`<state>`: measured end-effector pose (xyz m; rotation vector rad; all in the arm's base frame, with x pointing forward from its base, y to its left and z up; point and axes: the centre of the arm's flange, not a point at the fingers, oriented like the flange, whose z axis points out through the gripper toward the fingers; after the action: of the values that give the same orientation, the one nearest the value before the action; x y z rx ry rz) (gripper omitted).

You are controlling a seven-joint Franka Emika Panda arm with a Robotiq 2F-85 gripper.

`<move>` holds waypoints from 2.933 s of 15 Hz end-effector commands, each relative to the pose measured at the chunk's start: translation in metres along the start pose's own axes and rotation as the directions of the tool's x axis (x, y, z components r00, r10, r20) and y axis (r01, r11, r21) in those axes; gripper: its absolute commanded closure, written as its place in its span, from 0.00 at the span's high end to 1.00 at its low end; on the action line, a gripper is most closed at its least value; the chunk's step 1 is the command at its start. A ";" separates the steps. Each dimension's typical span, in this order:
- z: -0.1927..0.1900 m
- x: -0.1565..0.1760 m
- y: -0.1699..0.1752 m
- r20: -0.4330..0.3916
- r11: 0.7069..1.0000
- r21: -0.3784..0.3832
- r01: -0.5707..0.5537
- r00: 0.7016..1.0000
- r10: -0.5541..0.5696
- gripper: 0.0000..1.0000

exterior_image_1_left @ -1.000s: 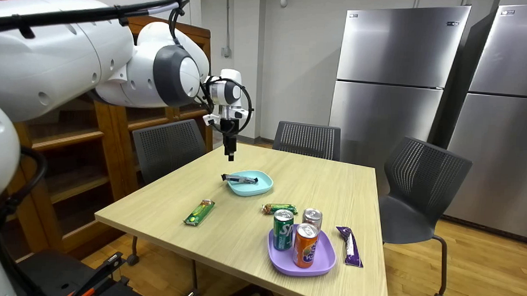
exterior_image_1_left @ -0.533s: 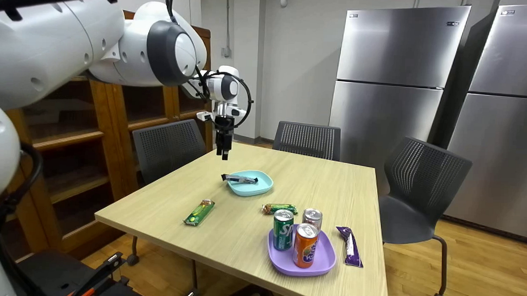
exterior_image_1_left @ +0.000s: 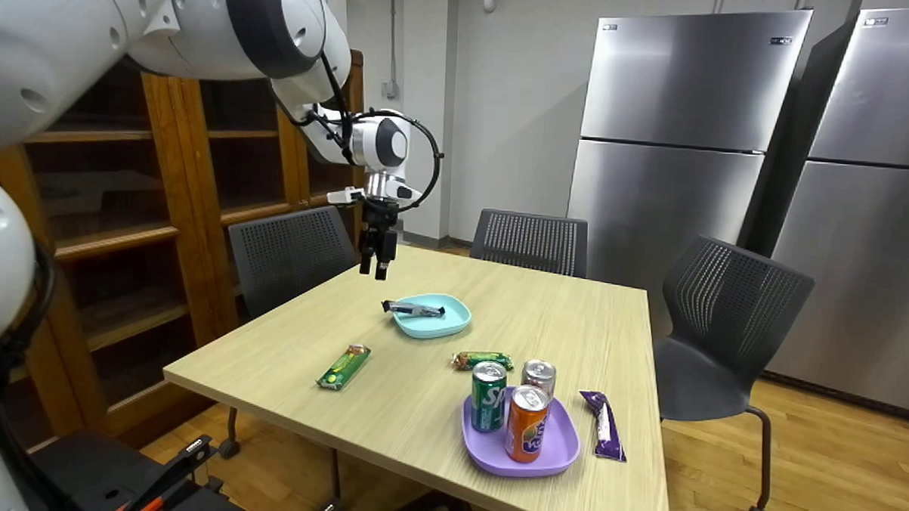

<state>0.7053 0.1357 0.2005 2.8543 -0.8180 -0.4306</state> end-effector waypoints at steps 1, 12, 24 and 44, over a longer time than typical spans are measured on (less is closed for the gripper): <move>0.018 -0.048 0.050 0.021 0.993 -0.024 0.118 0.993 -0.117 1.00; 0.078 -0.092 0.093 0.110 0.911 -0.077 0.404 0.912 -0.395 1.00; 0.122 -0.110 0.081 0.071 0.816 -0.120 0.566 0.825 -0.561 1.00; 0.141 -0.102 0.052 -0.046 0.803 -0.096 0.588 0.803 -0.594 1.00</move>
<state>0.5517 0.1352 0.1067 2.9728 0.1074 -0.4399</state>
